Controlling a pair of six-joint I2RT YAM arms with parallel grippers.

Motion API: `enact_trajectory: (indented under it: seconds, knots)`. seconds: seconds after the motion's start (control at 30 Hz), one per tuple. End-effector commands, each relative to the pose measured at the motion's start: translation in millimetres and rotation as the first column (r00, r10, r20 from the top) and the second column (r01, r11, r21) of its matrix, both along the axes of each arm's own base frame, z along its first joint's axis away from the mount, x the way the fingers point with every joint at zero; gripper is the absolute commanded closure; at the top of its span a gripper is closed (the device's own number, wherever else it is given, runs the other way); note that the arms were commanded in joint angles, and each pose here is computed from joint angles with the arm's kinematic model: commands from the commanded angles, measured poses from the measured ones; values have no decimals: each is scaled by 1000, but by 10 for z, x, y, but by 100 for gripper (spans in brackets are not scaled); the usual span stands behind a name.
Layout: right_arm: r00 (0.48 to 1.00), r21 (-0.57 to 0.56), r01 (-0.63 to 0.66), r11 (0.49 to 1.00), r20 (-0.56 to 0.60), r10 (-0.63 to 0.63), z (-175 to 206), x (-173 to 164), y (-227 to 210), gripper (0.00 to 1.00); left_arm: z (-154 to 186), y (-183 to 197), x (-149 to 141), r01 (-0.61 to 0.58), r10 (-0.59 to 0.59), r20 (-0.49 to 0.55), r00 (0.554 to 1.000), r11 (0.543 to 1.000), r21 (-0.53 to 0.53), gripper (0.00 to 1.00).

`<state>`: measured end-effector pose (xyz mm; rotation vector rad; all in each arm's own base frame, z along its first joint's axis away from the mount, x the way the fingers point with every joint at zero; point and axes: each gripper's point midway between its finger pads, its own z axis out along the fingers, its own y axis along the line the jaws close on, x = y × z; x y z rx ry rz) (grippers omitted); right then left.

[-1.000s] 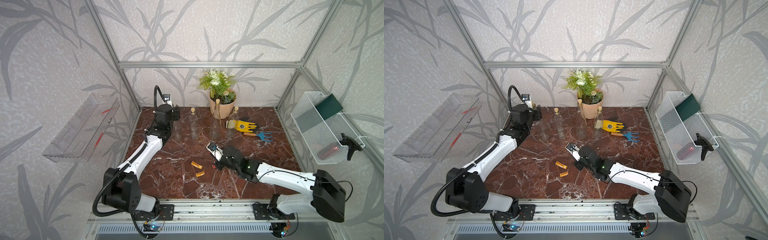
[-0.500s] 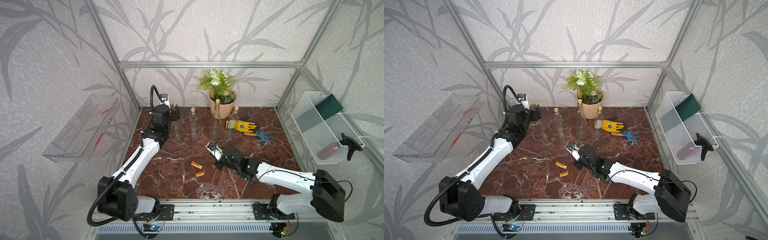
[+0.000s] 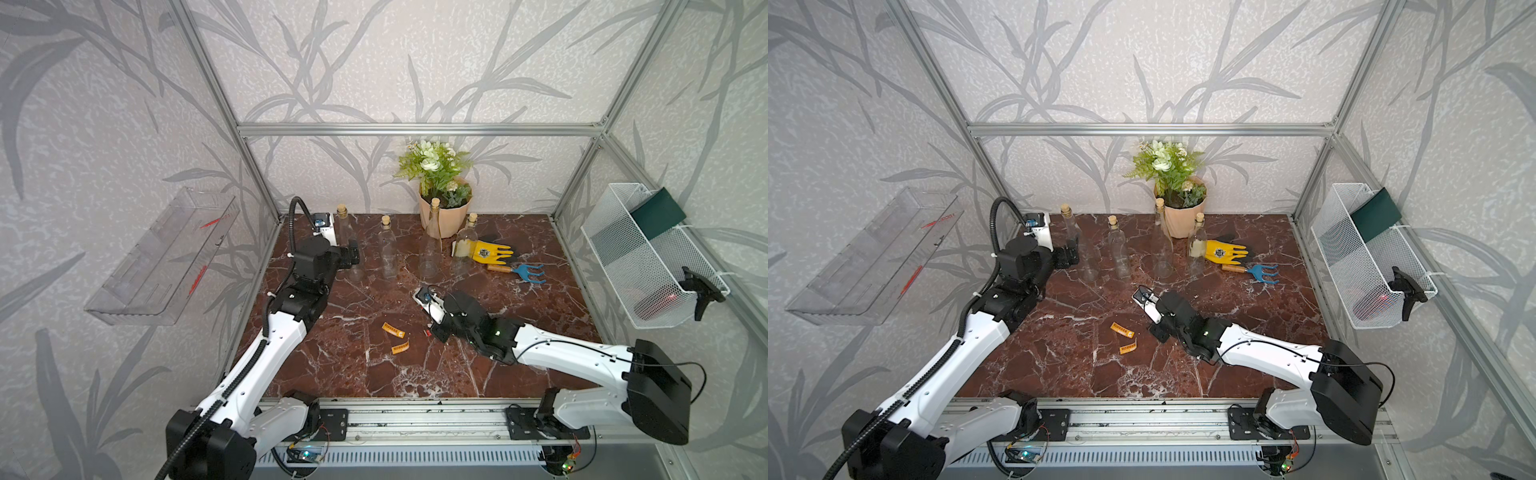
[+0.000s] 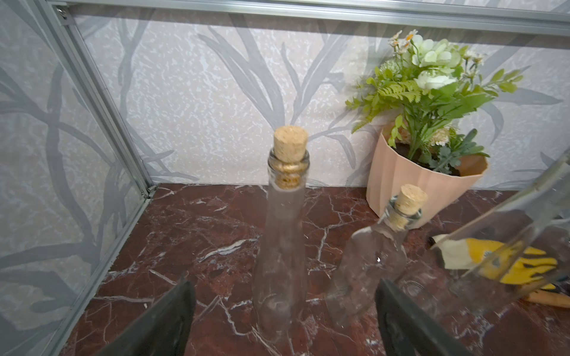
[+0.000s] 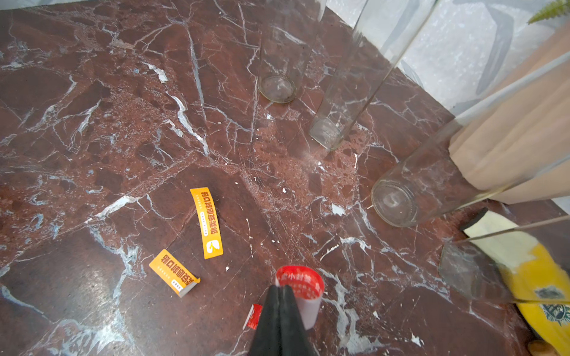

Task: Remove the label from the bottle
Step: Place the label at the center of the board.

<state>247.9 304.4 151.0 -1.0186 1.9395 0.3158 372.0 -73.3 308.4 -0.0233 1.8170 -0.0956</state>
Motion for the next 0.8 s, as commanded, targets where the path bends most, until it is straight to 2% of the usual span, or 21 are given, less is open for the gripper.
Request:
enact_trajectory:
  seconds: [0.0, 0.23, 0.5, 0.77]
  knots:
    - [999, 22, 46, 999, -23, -46, 75, -32, -74, 100, -115, -113, -161, 36, -38, -29, 999, 997, -67, 9]
    - [983, 16, 139, 990, -126, -136, -67, -109, -240, 100, -375, -345, -392, 102, -112, -77, 991, 988, -119, 9]
    - [931, -98, 223, 970, -275, -242, -452, -353, -586, 100, -702, -455, -590, 107, -147, -152, 977, 963, -249, 11]
    - [865, -148, 266, 953, -399, -304, -689, -608, -792, 100, -1051, -525, -670, 101, -167, -220, 961, 954, -282, 12]
